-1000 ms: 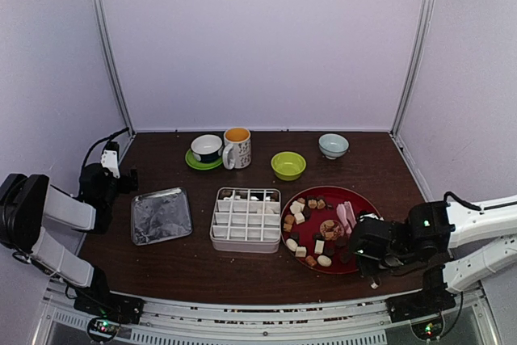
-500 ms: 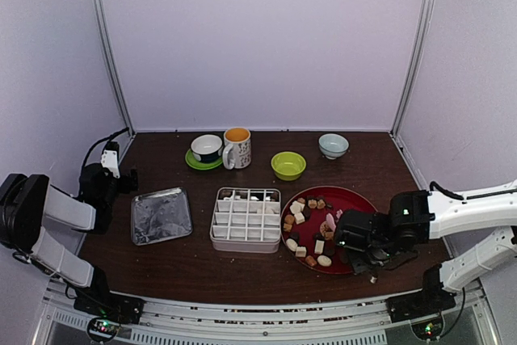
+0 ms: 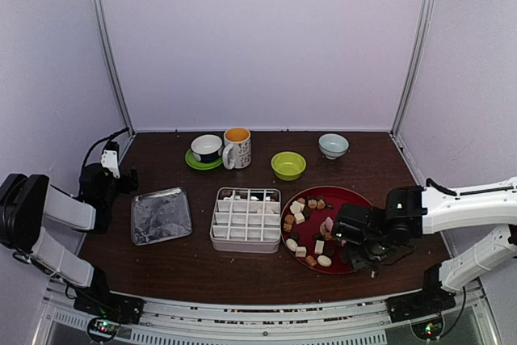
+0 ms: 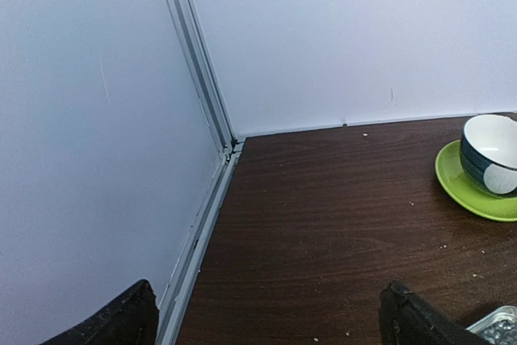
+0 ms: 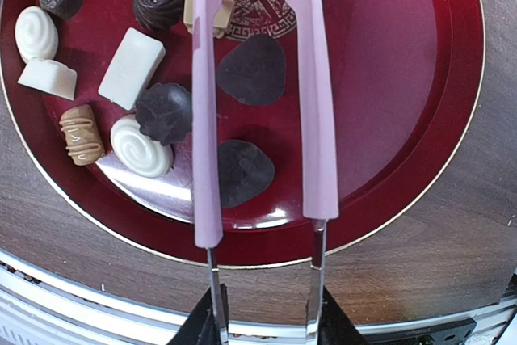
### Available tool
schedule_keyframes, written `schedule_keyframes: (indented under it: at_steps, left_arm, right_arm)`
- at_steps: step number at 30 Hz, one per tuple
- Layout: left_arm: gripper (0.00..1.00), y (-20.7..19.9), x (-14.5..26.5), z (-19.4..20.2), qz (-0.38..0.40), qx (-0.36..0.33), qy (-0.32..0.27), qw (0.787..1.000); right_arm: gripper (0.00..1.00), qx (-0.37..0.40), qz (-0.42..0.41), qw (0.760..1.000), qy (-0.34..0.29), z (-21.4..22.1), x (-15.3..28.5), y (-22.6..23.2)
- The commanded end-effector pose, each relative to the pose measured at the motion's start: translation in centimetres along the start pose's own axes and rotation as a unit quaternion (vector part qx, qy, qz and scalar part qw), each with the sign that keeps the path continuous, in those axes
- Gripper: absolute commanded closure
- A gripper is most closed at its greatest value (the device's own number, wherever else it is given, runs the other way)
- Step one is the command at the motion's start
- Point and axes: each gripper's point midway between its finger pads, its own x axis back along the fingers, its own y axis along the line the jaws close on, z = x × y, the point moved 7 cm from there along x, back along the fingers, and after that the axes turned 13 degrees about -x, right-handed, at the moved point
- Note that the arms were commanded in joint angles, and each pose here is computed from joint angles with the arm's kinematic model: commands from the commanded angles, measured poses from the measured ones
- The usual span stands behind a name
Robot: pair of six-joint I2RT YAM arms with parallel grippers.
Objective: Pack the chocolate
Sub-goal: Pick up the fake chocolate from the plate.
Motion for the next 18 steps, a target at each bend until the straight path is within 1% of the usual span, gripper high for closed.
schedule_keyframes:
  at_steps: [1,18]
  left_arm:
    - [0.02,0.7,-0.1,-1.2,-0.013,0.001,-0.031,0.999]
    - [0.02,0.7,-0.1,-1.2,-0.013,0.001,-0.031,0.999]
  right_arm:
    - [0.68,0.004,-0.011,1.000,-0.010,-1.0,0.6,0.7]
    - [0.68,0.009,0.000,1.000,0.002,-2.3,-0.3,1.0]
